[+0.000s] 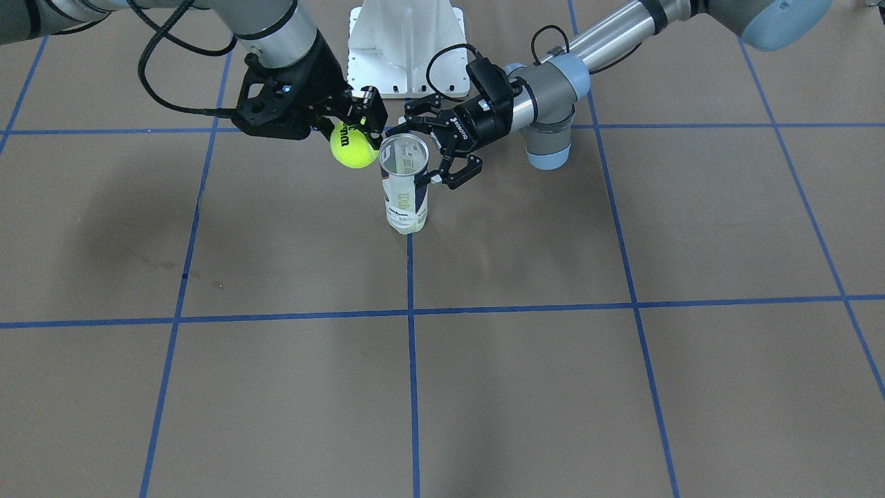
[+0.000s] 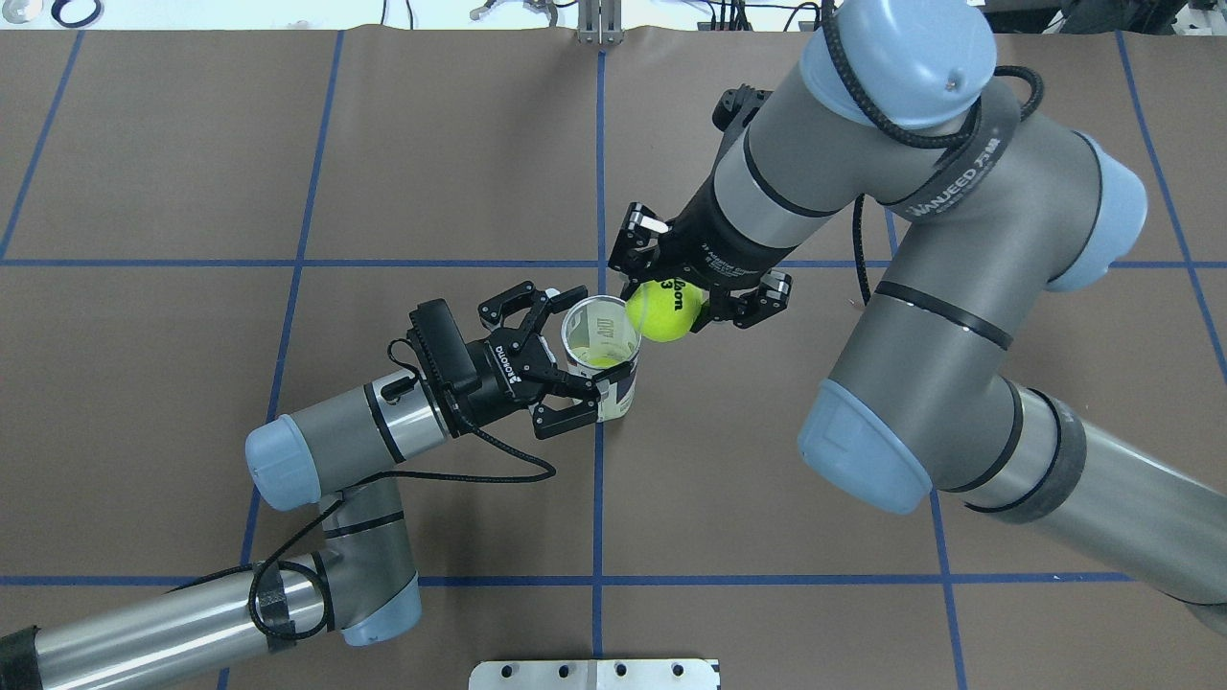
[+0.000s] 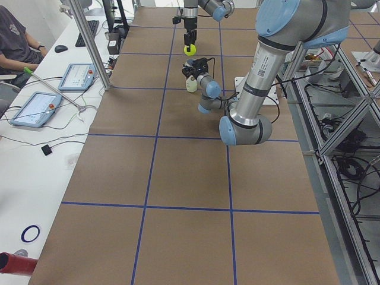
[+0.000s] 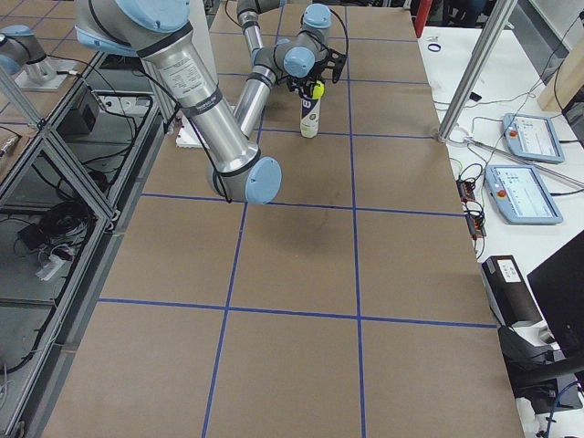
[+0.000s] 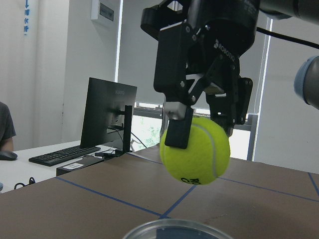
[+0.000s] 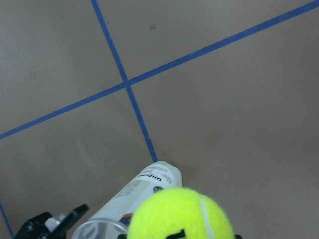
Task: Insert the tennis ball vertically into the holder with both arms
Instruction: 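Carry the second ball with the right gripper over the can's opening, then open the right gripper to drop the ball into the can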
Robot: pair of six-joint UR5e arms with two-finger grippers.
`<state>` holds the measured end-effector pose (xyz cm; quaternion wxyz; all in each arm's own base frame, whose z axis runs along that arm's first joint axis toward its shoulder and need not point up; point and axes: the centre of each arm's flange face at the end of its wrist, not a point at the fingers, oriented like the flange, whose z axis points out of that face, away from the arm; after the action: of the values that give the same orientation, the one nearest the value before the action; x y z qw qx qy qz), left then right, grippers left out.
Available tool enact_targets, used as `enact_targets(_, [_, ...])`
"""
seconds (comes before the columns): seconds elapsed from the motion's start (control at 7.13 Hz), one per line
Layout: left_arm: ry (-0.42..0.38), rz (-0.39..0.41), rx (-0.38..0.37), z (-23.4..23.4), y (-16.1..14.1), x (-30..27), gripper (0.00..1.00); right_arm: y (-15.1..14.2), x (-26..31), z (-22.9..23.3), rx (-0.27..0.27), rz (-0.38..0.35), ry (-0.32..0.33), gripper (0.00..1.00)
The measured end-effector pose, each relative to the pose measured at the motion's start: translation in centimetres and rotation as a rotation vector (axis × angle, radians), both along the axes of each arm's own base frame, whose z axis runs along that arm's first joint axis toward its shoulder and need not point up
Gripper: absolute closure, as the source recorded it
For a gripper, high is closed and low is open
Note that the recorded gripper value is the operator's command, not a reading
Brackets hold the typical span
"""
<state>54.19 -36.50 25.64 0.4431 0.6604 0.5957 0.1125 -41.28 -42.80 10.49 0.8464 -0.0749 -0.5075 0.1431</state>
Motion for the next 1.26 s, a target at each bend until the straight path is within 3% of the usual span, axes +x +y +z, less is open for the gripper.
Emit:
enact_targets(0.56, [-0.003, 0.000, -0.001, 0.2, 0.0, 0.0, 0.00, 0.5, -3.4, -2.0, 0.025, -0.002, 0.013, 1.00])
enact_targets(0.7, [-0.004, 0.000, -0.001, 0.3, 0.0, 0.0, 0.00, 0.4, -3.8, -2.3, 0.025, -0.003, 0.016, 0.64])
enact_targets(0.84, [-0.004, 0.000, -0.002, 0.3, 0.0, 0.0, 0.00, 0.2, -4.1, -2.6, 0.026, -0.003, 0.017, 0.01])
enact_targets(1.26, [-0.003, 0.000, -0.001, 0.3, 0.0, 0.0, 0.00, 0.0, -4.5, -2.6, 0.022, -0.003, 0.023, 0.01])
